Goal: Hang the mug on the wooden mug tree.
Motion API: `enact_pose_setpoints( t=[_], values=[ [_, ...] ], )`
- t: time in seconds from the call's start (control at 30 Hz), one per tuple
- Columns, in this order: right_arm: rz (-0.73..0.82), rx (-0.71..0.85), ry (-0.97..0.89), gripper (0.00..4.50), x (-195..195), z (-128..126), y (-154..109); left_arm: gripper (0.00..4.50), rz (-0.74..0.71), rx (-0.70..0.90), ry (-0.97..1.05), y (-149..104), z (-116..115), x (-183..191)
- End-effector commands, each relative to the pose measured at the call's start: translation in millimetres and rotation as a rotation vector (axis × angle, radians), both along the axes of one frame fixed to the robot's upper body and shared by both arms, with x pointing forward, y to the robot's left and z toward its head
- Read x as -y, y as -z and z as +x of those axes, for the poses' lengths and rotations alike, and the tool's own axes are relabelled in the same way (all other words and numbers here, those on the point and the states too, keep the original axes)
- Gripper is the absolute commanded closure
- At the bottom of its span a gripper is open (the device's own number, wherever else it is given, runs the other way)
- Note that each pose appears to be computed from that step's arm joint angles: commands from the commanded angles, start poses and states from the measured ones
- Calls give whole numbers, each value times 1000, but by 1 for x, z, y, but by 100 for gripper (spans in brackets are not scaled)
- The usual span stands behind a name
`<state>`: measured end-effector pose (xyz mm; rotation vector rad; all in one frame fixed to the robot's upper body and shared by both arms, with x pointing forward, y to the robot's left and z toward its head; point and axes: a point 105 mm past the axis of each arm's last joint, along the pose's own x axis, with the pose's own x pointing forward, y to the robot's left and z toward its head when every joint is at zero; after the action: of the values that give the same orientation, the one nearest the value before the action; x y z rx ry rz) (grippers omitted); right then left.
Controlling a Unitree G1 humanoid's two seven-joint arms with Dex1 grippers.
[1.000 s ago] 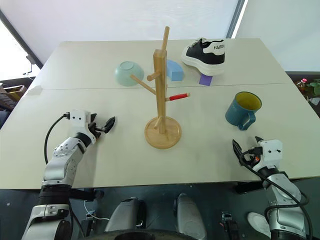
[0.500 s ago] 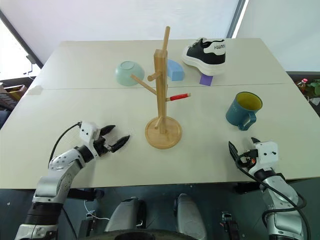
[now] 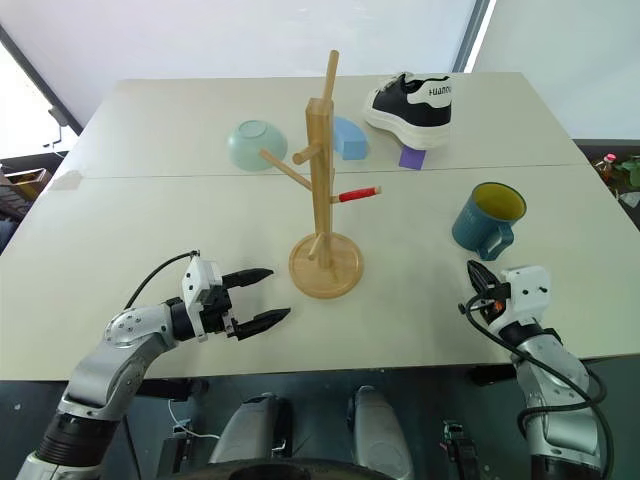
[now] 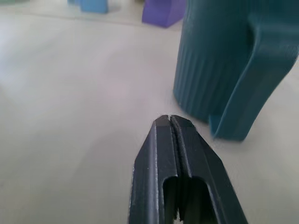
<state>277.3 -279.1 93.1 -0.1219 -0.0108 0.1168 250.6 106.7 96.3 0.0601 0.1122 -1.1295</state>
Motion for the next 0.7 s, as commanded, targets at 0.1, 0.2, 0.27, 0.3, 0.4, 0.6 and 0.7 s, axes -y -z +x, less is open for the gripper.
enact_pose_setpoints(
  t=[0.1, 0.2, 0.27, 0.3, 0.4, 0.6, 0.7],
  values=[
    [-30, 35, 71, 443, 16, 5, -9, 0, -42, 32, 91, -17, -11, 16],
    [-35, 41, 119, 443, 26, 7, -10, 0, -48, 36, 97, -20, -12, 19],
    [-45, 37, 147, 443, 32, 7, -8, 0, -48, 37, 96, -20, -12, 19],
    [-55, 33, 162, 443, 35, 6, -7, 0, -48, 37, 96, -20, -12, 20],
    [-75, 37, 218, 443, 46, 5, -7, 0, -45, 35, 95, -19, -12, 19],
    [-78, 68, 301, 443, 62, 4, -13, 0, -44, 35, 98, -18, -11, 20],
    [-83, 68, 298, 443, 59, 4, -13, 0, -44, 38, 96, -18, -10, 20]
  ],
)
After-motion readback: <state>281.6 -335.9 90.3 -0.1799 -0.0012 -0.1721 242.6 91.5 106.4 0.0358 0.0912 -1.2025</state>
